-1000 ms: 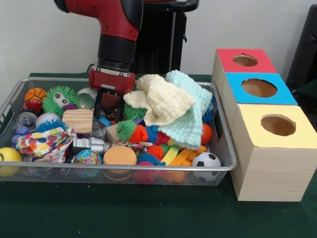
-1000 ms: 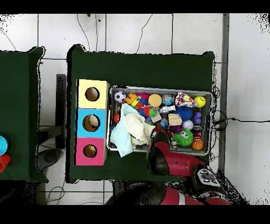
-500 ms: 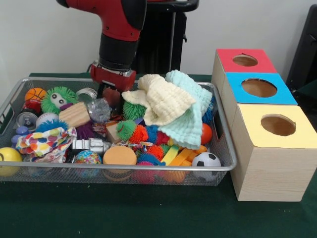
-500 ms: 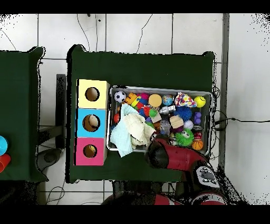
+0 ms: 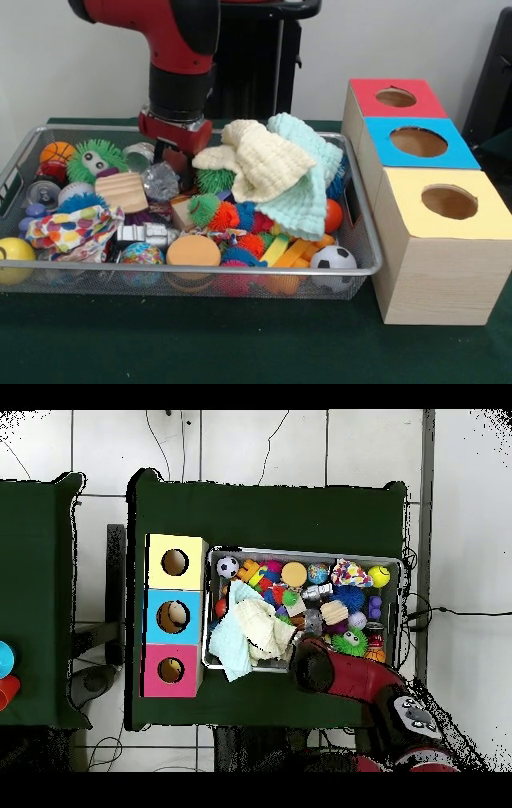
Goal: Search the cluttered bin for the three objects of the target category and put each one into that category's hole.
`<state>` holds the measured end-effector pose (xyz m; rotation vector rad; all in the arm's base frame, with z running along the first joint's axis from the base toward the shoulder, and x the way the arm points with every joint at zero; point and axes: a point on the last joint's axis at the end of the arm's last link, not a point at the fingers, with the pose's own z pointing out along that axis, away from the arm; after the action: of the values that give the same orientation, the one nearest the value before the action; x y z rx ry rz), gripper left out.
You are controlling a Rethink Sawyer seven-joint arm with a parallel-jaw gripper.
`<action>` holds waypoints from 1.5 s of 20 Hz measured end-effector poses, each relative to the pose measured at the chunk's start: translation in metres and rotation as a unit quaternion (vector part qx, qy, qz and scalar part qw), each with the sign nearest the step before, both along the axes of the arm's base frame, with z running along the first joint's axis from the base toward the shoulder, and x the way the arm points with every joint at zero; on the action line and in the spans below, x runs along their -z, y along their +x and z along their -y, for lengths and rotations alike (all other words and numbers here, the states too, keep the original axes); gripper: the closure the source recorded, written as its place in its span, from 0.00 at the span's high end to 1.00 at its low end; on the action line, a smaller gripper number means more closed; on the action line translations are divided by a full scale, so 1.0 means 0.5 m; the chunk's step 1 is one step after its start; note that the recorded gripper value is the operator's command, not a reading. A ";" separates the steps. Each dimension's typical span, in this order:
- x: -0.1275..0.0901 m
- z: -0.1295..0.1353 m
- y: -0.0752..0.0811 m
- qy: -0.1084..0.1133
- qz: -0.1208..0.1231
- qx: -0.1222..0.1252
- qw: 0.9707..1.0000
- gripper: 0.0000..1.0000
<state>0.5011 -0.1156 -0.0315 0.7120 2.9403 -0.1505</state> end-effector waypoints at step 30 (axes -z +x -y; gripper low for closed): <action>0.048 -0.034 -0.060 0.079 0.202 0.005 0.976 0.00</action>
<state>0.4712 -0.0988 -0.0555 0.6818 2.5761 0.2058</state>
